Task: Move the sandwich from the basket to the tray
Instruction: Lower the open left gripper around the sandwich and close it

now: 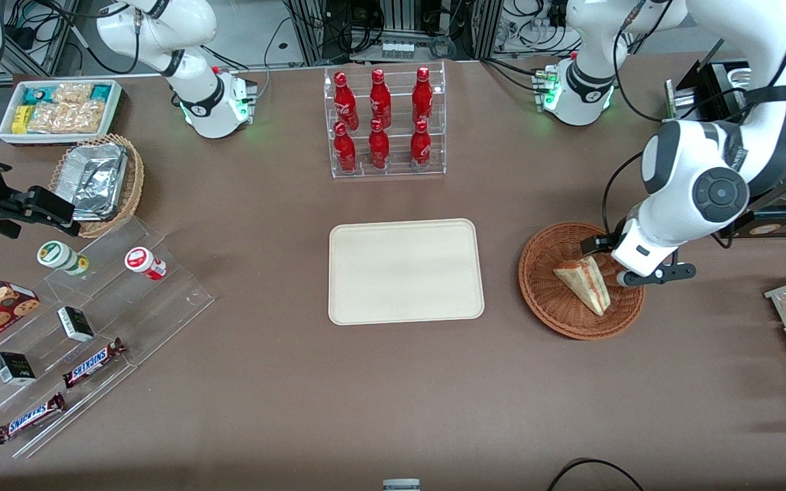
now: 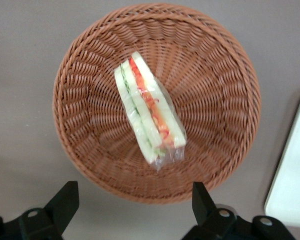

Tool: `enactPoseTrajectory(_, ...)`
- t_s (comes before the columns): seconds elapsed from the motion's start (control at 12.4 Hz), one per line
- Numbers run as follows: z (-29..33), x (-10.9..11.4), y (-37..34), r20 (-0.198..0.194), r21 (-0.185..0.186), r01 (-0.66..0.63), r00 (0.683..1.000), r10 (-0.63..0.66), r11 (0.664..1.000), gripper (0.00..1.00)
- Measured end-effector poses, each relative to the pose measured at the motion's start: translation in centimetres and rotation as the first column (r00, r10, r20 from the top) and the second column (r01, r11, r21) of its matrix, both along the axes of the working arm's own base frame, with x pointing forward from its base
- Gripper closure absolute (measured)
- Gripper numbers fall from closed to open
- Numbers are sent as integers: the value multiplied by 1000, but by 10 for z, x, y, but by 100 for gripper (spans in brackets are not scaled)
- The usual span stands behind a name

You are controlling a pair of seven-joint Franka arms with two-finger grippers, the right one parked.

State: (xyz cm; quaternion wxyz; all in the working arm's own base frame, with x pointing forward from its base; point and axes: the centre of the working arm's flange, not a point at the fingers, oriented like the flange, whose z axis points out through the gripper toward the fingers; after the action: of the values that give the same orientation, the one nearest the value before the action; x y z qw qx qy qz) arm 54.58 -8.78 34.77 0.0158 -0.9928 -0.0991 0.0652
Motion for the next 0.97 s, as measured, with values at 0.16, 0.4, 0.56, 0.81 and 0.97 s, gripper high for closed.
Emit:
enactPoseTrajectory(0.16,-6,-2,-8,35,8,-127,991,127,992,0)
enactPoseTrajectory(0.4,-7,-2,-24,67,16,-306,950,304,952,0)
enactPoseTrajectory(0.56,-12,-2,-30,81,19,-434,899,431,901,0)
enactPoseTrajectory(0.81,-26,0,-30,83,23,-526,848,523,850,0)
enactPoseTrajectory(0.97,-37,3,-29,84,19,-536,842,533,844,0)
